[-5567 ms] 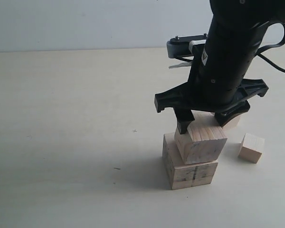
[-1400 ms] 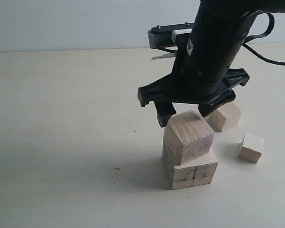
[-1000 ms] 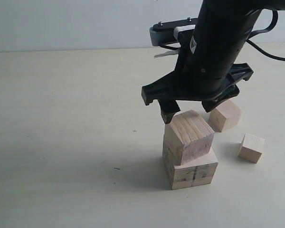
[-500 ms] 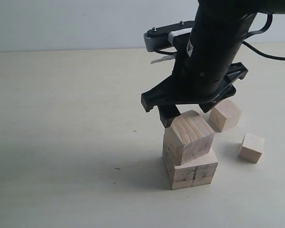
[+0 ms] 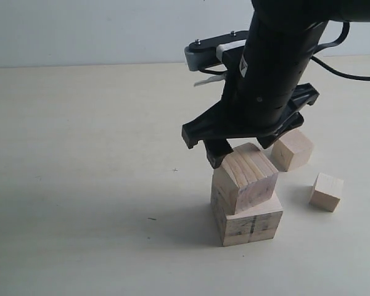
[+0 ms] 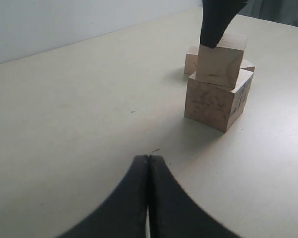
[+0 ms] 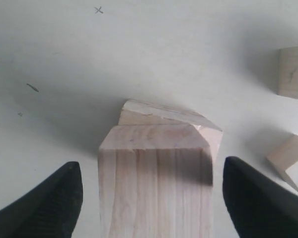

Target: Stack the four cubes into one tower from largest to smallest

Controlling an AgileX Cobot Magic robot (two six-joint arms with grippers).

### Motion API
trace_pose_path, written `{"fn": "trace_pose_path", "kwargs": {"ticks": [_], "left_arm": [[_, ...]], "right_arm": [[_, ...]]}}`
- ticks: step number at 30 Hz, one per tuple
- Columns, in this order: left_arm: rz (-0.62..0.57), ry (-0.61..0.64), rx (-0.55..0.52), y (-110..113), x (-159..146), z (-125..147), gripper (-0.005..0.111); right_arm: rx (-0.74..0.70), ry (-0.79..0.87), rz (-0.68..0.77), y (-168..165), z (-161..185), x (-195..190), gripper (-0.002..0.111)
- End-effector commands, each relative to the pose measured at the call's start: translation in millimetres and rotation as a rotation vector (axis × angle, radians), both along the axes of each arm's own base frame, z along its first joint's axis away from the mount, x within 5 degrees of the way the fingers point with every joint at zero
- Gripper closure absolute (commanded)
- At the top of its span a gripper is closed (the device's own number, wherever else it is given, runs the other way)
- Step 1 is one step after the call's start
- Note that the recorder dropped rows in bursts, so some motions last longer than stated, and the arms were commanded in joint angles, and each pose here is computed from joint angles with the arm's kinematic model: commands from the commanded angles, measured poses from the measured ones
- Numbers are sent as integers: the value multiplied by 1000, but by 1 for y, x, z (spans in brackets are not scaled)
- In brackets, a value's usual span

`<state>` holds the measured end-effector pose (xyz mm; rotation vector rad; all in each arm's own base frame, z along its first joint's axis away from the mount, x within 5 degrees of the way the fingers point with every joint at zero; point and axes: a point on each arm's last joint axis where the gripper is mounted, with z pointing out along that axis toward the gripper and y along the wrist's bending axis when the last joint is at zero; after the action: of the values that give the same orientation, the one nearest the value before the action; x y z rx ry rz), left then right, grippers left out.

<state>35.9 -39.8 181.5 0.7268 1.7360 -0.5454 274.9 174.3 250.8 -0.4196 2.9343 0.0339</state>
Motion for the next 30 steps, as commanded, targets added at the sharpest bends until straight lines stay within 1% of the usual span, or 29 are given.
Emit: {"fn": "trace_pose_path", "kwargs": {"ticks": [1,6,9,11,15,17,23,26,30], "left_arm": [[2,-9,-4,0,0,0,107],[2,-9,-4,0,0,0,107],[2,-9,-4,0,0,0,107],[2,-9,-4,0,0,0,107],[2,-9,-4,0,0,0,107],[2,-9,-4,0,0,0,107],[2,-9,-4,0,0,0,107],[2,-9,-4,0,0,0,107],[2,-9,-4,0,0,0,107]], "right_arm": [[-18,13,6,1,-6,2,35],[-17,16,6,1,-7,2,35],[-12,19,-3,1,-7,2,39],[-10,20,-16,1,-7,2,45],[-1,26,-52,2,-7,2,62],[8,30,-80,2,-7,1,68],[2,44,-133,1,-7,0,69],[-18,34,-172,-1,-7,1,72],[-21,33,-178,-2,-7,1,73]]}}
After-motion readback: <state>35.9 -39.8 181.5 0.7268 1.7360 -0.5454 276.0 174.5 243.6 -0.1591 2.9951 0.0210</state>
